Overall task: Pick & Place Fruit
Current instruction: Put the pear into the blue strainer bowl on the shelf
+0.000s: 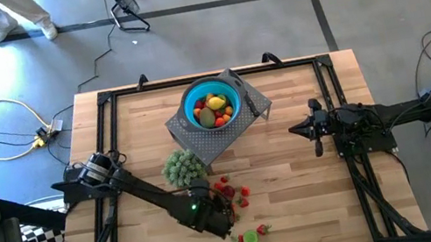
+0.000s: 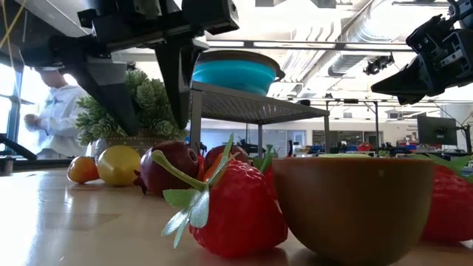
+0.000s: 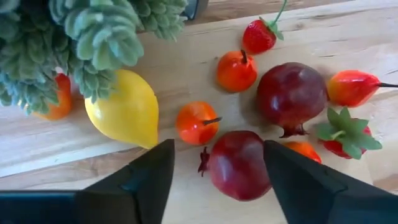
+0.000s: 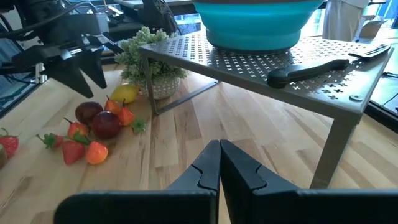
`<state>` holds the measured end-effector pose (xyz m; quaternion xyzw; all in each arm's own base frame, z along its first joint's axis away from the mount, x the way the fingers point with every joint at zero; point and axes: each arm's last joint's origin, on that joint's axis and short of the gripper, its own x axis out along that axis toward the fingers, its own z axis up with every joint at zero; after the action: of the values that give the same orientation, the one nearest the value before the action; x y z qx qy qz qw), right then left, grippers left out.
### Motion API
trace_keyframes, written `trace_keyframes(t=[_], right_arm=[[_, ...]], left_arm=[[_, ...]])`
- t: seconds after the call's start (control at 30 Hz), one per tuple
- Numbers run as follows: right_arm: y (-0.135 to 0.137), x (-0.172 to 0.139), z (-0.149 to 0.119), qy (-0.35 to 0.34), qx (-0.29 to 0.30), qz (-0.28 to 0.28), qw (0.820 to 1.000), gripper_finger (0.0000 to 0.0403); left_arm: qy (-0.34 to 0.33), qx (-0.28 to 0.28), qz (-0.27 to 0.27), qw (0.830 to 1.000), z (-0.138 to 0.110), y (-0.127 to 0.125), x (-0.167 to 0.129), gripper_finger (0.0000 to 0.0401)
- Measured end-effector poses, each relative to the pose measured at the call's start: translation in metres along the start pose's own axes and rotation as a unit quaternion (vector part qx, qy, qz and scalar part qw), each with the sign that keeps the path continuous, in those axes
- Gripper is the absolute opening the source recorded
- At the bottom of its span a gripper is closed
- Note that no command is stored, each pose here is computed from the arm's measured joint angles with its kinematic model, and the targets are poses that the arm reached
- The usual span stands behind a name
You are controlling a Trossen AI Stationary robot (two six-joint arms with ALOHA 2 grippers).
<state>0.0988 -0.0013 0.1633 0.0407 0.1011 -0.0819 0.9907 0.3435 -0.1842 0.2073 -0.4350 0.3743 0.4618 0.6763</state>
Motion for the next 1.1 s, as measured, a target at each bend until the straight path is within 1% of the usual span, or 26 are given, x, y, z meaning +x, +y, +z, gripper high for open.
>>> trace_keyframes(t=[0.07, 0.17, 0.43, 0.6, 0.73, 1.1], right_arm=[[0.000, 0.000, 0.000, 0.000, -0.001, 0.000, 1.000, 0.0002], [0.000, 0.000, 0.000, 0.000, -0.002, 0.000, 1.000, 0.0002], [0.000, 0.000, 0.000, 0.000, -0.002, 0.000, 1.000, 0.0002], [0.000, 0.000, 0.000, 0.000, -0.002, -0.001, 1.000, 0.0002], [0.000, 0.000, 0.000, 0.002, -0.003, -0.001, 1.000, 0.0002], [0.000, 0.001, -0.001, 0.009, -0.004, -0.003, 1.000, 0.0002]], left_arm=[[-0.002, -0.002, -0.001, 1.000, 0.000, 0.000, 0.000, 0.0257], [-0.013, -0.017, -0.007, 1.000, 0.000, -0.001, 0.000, 0.0264], [-0.021, -0.029, -0.010, 0.999, 0.001, -0.001, 0.001, 0.0264], [-0.028, -0.031, 0.005, 0.999, -0.007, -0.003, 0.020, 0.0264], [-0.029, -0.037, 0.010, 0.999, -0.009, -0.004, 0.028, 0.0264], [-0.050, -0.039, 0.015, 0.998, -0.004, -0.004, 0.031, 0.0264]])
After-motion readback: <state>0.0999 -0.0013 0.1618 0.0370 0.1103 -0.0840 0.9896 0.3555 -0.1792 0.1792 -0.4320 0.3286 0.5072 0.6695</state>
